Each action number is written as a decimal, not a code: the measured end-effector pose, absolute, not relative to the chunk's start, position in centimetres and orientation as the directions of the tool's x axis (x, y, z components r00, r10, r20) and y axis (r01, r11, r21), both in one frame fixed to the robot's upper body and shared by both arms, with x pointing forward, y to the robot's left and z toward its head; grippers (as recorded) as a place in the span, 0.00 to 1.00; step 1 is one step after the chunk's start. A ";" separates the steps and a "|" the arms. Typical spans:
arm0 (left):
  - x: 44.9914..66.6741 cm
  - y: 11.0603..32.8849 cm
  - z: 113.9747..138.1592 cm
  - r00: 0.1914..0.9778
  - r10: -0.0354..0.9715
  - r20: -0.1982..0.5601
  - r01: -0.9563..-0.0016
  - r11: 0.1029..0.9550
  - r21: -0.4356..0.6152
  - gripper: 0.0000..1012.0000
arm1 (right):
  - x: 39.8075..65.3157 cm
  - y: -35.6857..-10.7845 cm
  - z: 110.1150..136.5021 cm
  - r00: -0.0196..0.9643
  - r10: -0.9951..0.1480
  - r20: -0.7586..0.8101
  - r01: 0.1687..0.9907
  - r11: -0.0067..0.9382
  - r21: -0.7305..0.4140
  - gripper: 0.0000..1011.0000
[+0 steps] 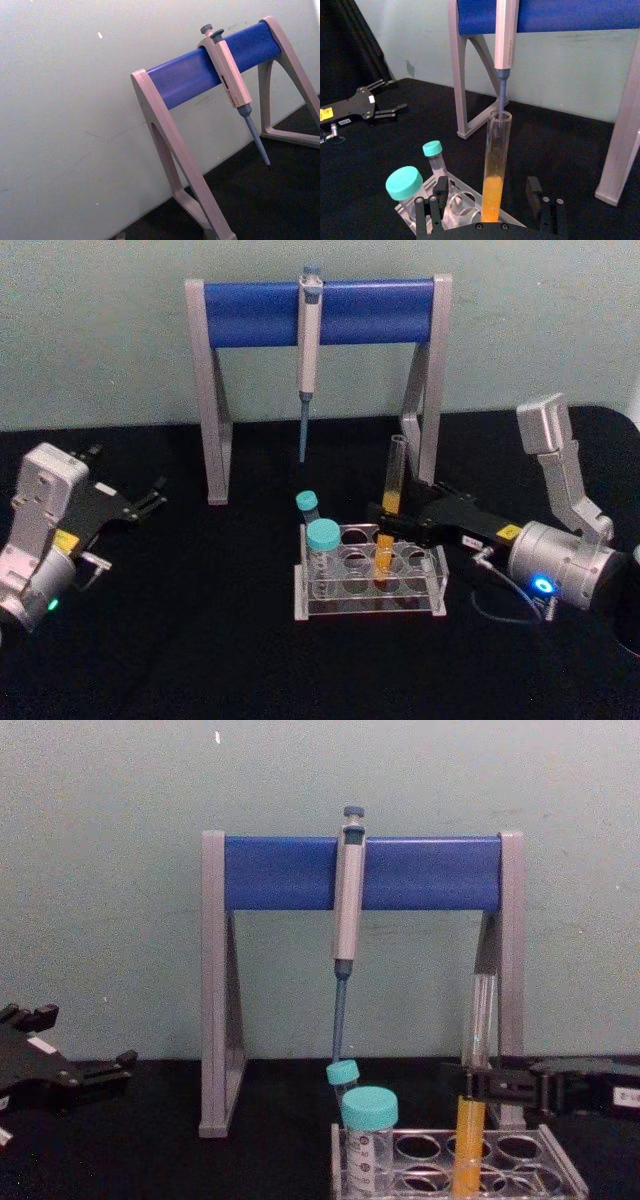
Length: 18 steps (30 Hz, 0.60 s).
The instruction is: Pick up the test tube from the test tube rack, shake it, then place it back into the test tube rack.
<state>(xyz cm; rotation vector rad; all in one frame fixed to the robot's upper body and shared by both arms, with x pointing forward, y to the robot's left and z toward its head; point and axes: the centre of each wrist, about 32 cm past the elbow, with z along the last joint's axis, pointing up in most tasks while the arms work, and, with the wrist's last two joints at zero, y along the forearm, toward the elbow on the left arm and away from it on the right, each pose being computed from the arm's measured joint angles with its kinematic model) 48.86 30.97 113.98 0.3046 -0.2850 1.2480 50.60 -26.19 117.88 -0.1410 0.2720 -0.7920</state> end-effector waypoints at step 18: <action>48.9 31.0 114.0 0.292 0.880 0.374 -0.955 0.287 0.070 0.99 | 52.3 -25.3 117.2 0.679 -0.707 -0.197 0.673 0.707 -0.218 0.99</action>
